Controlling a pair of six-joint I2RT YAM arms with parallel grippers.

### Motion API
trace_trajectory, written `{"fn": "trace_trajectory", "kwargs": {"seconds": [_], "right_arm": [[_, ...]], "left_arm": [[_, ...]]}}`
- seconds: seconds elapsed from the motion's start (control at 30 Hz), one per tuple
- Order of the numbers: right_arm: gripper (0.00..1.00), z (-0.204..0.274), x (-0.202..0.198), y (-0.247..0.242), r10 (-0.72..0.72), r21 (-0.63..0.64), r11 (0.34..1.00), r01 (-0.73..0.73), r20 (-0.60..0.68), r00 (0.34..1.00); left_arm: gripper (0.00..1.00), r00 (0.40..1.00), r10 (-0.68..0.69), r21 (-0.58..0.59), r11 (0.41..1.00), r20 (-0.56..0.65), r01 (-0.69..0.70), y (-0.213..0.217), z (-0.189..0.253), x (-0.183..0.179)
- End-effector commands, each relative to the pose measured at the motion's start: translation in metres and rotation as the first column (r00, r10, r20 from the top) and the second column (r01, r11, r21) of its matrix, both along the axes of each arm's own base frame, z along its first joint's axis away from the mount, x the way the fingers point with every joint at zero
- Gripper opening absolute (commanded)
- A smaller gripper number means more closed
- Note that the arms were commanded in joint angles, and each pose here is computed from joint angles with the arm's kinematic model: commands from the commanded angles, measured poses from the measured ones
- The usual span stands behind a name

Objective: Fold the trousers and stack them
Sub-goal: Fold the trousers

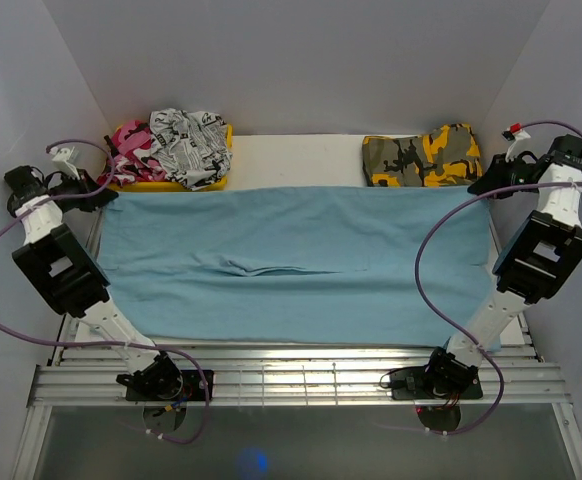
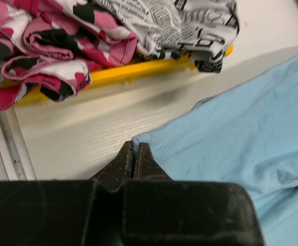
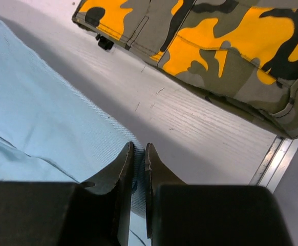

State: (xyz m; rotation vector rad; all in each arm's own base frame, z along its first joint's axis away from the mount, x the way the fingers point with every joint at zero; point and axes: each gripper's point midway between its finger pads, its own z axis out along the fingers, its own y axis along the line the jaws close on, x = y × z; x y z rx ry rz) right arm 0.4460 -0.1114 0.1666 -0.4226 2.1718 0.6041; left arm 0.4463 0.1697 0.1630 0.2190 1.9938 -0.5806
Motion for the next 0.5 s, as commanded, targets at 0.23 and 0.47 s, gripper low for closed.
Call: {"fn": "trace_trajectory", "kwargs": {"seconds": [0.23,0.47], "right_arm": [[0.08,0.058,0.068,-0.031,-0.082,0.031,0.996,0.078,0.205,0.975],[0.08,0.063,0.100,-0.033,-0.114,0.061,0.993,0.101,0.270,0.956]], "left_arm": [[0.00,0.939,0.033,-0.001,0.999,0.344,-0.034,0.015,0.089,0.037],[0.00,0.915,0.096,-0.063,0.995,0.392,-0.077,0.036,0.094,0.068]]}}
